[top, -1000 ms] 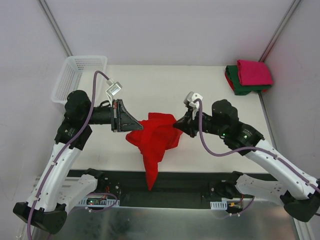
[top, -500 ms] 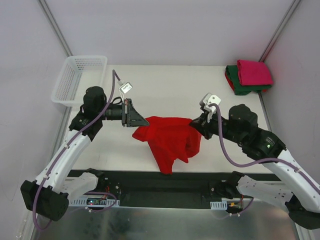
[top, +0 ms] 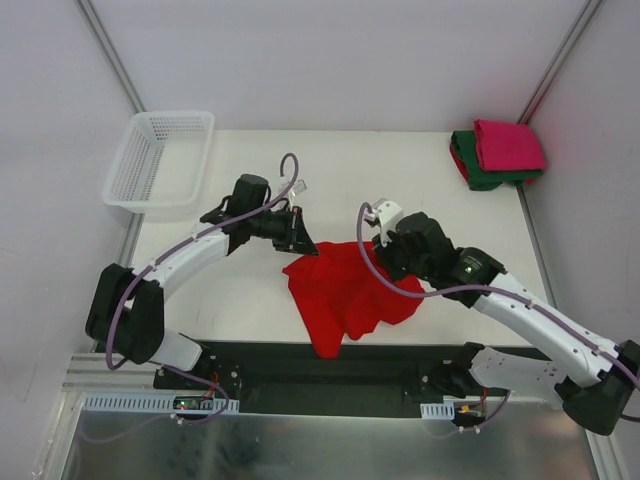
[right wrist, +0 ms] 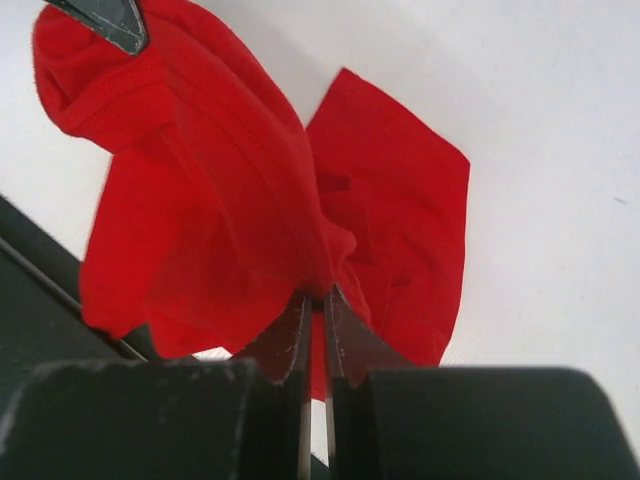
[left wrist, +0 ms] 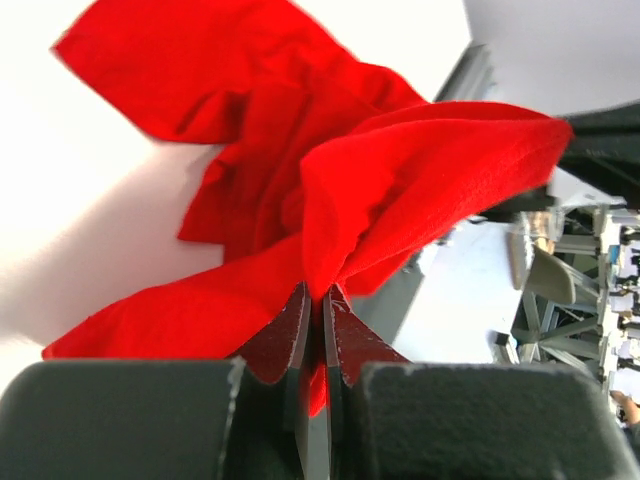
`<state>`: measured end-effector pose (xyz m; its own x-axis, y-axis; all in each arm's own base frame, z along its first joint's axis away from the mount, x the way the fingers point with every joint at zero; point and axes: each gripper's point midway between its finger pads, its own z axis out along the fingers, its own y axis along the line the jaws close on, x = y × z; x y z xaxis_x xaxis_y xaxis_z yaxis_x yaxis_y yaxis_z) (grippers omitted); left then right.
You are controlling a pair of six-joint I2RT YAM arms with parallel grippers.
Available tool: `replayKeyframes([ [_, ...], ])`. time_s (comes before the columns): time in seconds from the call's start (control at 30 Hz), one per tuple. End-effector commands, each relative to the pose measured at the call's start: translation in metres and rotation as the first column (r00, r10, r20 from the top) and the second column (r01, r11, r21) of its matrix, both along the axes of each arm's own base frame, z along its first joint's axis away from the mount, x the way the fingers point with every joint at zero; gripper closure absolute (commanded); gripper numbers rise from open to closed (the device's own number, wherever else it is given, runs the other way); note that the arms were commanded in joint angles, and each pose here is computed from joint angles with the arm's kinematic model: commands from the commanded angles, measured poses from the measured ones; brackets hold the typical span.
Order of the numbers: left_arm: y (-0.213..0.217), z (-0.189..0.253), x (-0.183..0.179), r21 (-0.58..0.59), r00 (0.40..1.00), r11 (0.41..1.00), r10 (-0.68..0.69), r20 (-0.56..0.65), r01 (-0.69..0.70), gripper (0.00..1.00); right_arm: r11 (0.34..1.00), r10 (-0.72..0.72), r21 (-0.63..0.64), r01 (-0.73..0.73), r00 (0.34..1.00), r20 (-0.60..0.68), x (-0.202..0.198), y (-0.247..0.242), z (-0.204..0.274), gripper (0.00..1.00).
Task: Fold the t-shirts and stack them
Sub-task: Flatten out the tshirt
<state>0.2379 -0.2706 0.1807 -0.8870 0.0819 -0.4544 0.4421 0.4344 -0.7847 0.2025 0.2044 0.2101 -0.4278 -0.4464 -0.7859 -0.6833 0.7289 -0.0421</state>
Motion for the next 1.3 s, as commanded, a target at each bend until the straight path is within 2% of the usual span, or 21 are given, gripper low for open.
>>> replayKeyframes([
  [0.0, -0.015, -0.011, 0.029, 0.064, 0.994, 0.998, 0.005, 0.11, -0.012, 0.99, 0.991, -0.131, -0.032, 0.131, 0.991, 0.002, 0.021, -0.004, -0.014, 0.99],
  [0.07, -0.019, -0.024, 0.035, 0.094, 0.995, 0.996, 0.002, 0.103, -0.011, 0.96, 0.987, -0.154, -0.053, 0.153, 0.988, -0.015, 0.023, -0.004, -0.026, 0.99],
  [0.17, -0.018, -0.039, 0.041, 0.14, 0.994, 0.99, 0.019, 0.105, -0.034, 0.82, 0.982, -0.178, -0.065, 0.177, 0.984, -0.004, 0.027, -0.007, -0.032, 0.99],
  [0.2, -0.016, -0.043, 0.043, 0.152, 0.994, 0.987, 0.026, 0.11, -0.043, 0.63, 0.978, -0.195, -0.075, 0.195, 0.981, 0.003, 0.029, -0.01, -0.033, 0.99],
  [0.3, -0.005, -0.054, 0.046, 0.209, 0.988, 0.973, 0.071, 0.135, -0.098, 0.32, 0.971, -0.219, -0.092, 0.22, 0.976, 0.018, 0.032, -0.014, -0.033, 0.99],
  [0.33, 0.001, -0.058, 0.046, 0.232, 0.984, 0.964, 0.094, 0.15, -0.128, 0.01, 0.971, -0.221, -0.091, 0.222, 0.975, 0.019, 0.033, -0.014, -0.033, 0.99],
  [0.53, 0.035, -0.074, 0.031, 0.32, 0.962, 0.915, 0.186, 0.202, -0.245, 0.01, 0.963, -0.246, -0.107, 0.246, 0.969, 0.017, 0.036, -0.015, -0.036, 0.99],
  [0.67, 0.068, -0.092, 0.024, 0.398, 0.922, 0.838, 0.288, 0.258, -0.373, 0.01, 0.963, -0.247, -0.109, 0.247, 0.969, 0.013, 0.037, -0.013, -0.038, 0.99],
  [0.8, 0.083, -0.104, 0.018, 0.43, 0.901, 0.795, 0.331, 0.282, -0.427, 0.01, 0.966, -0.237, -0.105, 0.236, 0.971, 0.004, 0.038, -0.008, -0.038, 0.99],
  [0.9, 0.083, -0.109, 0.021, 0.449, 0.898, 0.782, 0.331, 0.289, -0.432, 0.01, 0.968, -0.234, -0.096, 0.233, 0.972, 0.0, 0.039, -0.006, -0.035, 0.99],
  [1.27, 0.057, -0.127, 0.033, 0.478, 0.923, 0.793, 0.286, 0.255, -0.378, 0.15, 0.969, -0.235, -0.079, 0.235, 0.972, 0.005, 0.037, -0.008, -0.029, 0.99],
])
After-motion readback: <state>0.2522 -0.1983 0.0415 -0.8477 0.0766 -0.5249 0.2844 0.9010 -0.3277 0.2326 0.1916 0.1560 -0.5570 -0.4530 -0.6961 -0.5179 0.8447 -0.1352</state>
